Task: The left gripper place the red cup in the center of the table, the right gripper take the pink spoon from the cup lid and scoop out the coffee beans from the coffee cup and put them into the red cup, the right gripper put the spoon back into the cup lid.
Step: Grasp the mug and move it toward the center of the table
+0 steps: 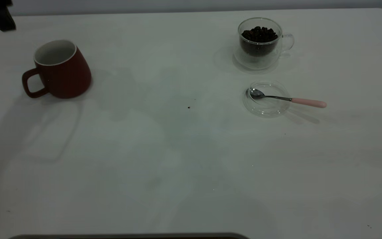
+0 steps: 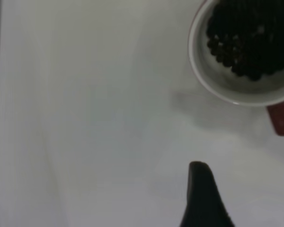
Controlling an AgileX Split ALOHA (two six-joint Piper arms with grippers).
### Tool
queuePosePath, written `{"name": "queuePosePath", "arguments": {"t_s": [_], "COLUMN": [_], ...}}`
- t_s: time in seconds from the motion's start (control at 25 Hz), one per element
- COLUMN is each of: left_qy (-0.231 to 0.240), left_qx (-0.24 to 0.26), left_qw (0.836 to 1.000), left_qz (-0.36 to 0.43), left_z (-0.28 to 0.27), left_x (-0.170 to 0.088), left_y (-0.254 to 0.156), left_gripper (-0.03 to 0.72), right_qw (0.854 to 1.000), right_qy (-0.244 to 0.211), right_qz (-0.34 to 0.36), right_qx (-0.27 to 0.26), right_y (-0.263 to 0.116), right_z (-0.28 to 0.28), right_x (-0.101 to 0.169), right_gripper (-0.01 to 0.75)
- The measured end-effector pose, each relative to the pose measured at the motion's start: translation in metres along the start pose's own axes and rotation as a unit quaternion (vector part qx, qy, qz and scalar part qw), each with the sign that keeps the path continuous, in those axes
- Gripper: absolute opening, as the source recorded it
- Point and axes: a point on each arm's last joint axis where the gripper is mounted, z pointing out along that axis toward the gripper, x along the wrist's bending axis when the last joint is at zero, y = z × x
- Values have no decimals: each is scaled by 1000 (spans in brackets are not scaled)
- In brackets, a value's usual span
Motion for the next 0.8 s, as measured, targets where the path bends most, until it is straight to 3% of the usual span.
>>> {"name": "queuePosePath", "arguments": {"t_s": [0.24,0.36,0.8], "left_qy": [-13,-13,24], "left_qx": [65,82,41], "left_qw": [991,986,988], "left_qz": [119,142,147], "left_z": [44,62,83], "left_x": [-3,-7,-10], "left_y": [-7,-9,8], "left_gripper": [529,529,529], "right_qw": [1000,1000,1000], "right_qy": [0,0,0], "right_qz": [0,0,0], "right_qx": [0,0,0], "right_y": [0,0,0], "right_z": [0,0,0], "right_x": [0,0,0], "right_gripper": [237,237,237]}}
